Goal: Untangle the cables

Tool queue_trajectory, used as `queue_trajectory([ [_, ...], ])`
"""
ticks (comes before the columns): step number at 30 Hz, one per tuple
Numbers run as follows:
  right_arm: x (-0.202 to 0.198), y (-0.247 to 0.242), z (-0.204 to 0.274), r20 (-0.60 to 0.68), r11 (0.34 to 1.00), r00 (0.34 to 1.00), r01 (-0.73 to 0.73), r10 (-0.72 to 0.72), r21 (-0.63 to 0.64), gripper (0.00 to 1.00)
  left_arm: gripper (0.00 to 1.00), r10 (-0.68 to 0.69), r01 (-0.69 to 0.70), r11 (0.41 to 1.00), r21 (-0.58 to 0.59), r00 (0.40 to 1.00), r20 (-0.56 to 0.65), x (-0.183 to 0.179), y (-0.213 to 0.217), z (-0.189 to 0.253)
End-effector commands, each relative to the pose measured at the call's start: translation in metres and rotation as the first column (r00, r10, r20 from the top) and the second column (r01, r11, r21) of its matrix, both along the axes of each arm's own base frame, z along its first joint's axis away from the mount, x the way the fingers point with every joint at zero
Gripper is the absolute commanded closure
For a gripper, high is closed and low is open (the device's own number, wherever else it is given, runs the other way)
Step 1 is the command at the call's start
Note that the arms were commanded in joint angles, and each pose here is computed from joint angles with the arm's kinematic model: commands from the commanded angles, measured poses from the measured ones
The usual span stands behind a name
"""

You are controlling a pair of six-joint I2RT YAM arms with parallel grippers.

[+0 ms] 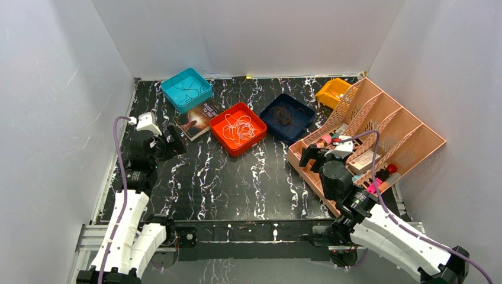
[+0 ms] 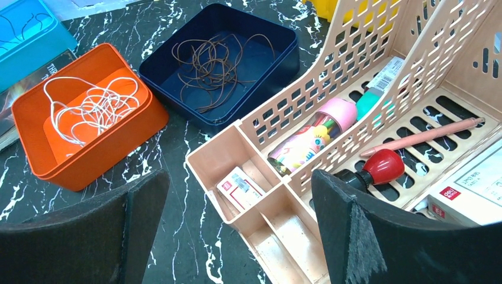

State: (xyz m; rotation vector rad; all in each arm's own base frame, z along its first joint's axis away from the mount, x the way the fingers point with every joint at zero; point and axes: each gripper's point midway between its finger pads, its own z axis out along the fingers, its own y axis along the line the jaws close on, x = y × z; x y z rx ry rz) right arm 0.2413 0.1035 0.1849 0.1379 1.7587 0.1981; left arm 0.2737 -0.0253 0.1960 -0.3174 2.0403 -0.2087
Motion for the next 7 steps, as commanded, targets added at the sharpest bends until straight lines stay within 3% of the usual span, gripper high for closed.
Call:
queue_trajectory([
  [1,0.0043,-0.0014,0.0107,0.042,0.998,0.999,0.033,-0.035,0.051,0.02,0.02,0.001,-0.001,1.000,0.015,0.999,0.033,0.0013,0.0024,0.0077],
  [7,0.0057,0.0002,0.0100,0.042,0.998,0.999,0.032,-0.034,0.047,0.02,0.02,0.031,-0.031,0.999,0.020,0.999,0.019,0.0017,0.0070,0.0064],
])
